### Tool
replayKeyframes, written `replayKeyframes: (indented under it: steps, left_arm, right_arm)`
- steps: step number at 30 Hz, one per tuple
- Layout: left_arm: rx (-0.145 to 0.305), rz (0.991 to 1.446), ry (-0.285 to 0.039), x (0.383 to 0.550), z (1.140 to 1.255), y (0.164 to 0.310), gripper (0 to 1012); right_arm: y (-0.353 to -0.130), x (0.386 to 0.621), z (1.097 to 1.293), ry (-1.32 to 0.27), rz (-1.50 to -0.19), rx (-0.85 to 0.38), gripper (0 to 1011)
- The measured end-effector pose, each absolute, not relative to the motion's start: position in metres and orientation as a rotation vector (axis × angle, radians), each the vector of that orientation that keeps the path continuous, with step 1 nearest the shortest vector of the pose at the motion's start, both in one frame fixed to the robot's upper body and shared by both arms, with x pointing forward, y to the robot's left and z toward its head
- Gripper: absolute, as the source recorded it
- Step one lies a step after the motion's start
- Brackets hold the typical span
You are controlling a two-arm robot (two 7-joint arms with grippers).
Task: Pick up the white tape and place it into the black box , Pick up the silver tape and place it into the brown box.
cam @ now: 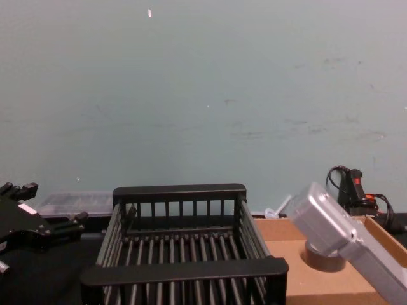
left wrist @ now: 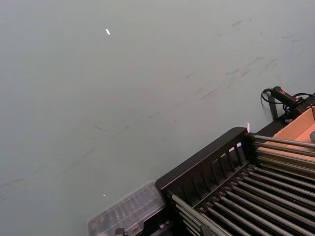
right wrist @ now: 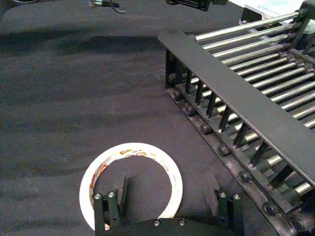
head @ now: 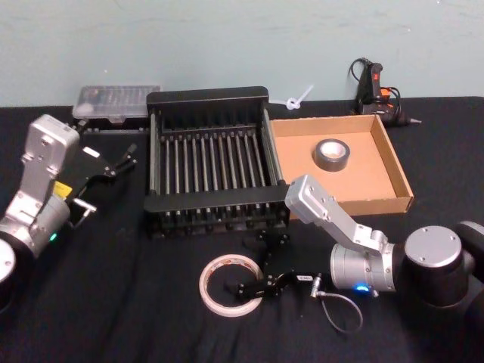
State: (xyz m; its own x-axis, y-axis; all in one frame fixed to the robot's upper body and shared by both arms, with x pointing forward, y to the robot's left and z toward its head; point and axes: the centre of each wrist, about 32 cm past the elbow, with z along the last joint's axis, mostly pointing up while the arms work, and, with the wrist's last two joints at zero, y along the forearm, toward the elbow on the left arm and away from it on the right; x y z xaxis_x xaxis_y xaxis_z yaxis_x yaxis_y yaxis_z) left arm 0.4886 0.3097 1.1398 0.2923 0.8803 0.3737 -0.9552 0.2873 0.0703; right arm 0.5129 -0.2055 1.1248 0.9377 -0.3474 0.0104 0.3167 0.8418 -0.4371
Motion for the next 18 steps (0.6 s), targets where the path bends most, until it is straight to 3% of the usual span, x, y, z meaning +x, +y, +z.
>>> replayKeyframes:
  steps: [18]
  left_arm:
    - [0.304,1.248,-0.285,0.4886,1.1398,0.3097,1001]
  right_arm:
    - [-0.2037,0.5138,1.1225,0.072,-0.366,-0.460,1002]
